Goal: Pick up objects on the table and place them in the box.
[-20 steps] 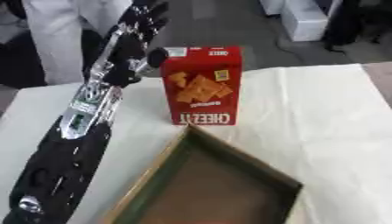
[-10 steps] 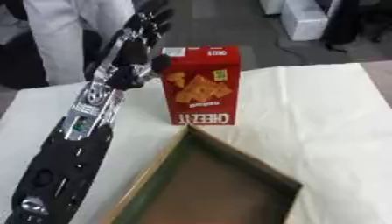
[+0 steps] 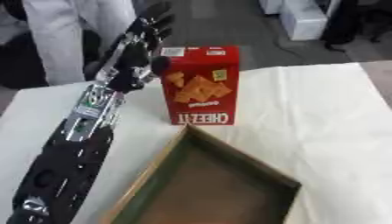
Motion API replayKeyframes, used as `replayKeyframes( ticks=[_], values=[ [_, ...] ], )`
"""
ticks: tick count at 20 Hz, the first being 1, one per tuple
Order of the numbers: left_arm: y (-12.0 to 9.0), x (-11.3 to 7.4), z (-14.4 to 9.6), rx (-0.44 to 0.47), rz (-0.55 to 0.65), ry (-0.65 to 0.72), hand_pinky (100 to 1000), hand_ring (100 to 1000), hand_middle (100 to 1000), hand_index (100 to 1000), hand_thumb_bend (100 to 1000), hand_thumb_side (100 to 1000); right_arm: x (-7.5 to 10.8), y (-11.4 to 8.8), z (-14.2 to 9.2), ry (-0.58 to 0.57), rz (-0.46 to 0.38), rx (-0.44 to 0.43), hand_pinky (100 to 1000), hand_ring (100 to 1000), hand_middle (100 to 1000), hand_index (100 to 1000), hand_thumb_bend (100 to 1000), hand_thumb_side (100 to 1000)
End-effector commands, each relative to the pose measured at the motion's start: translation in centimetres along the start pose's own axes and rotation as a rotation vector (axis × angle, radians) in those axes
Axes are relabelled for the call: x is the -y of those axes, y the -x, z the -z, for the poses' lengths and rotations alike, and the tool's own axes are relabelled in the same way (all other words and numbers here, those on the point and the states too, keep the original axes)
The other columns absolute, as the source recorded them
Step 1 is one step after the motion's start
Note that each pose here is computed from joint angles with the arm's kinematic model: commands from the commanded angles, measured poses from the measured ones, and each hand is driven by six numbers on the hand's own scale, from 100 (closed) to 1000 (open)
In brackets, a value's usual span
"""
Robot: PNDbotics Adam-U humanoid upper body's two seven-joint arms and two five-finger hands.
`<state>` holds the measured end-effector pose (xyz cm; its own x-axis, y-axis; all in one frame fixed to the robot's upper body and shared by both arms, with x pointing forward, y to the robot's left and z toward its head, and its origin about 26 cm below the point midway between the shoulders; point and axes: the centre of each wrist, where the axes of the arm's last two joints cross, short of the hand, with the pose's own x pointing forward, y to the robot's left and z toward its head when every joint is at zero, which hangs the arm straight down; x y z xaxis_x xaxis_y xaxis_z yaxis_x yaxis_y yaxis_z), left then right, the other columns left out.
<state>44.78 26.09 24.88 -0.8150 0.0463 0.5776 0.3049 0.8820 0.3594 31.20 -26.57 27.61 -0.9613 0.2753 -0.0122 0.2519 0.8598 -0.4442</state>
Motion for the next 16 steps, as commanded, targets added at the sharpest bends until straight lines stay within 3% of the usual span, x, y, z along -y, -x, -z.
replayKeyframes(
  ticks=[1, 2, 16],
  values=[
    [-0.5, -0.8, 0.3, 0.016, 0.015, -0.004, 1000, 1000, 1000, 1000, 556, 451, 0.3, -0.3, 0.5, 0.001, 0.0, 0.025, 514, 718, 810, 805, 100, 615],
    [-0.4, -0.8, 0.3, 0.014, 0.016, -0.005, 1000, 1000, 1000, 1000, 528, 443, 0.3, -0.3, 0.6, 0.001, 0.001, 0.027, 513, 718, 810, 805, 100, 605],
    [-0.3, -1.8, 0.0, -0.005, 0.048, 0.015, 1000, 1000, 1000, 1000, 546, 481, 0.3, -0.3, 0.7, -0.007, 0.013, 0.033, 511, 716, 810, 802, 100, 610]
  ],
)
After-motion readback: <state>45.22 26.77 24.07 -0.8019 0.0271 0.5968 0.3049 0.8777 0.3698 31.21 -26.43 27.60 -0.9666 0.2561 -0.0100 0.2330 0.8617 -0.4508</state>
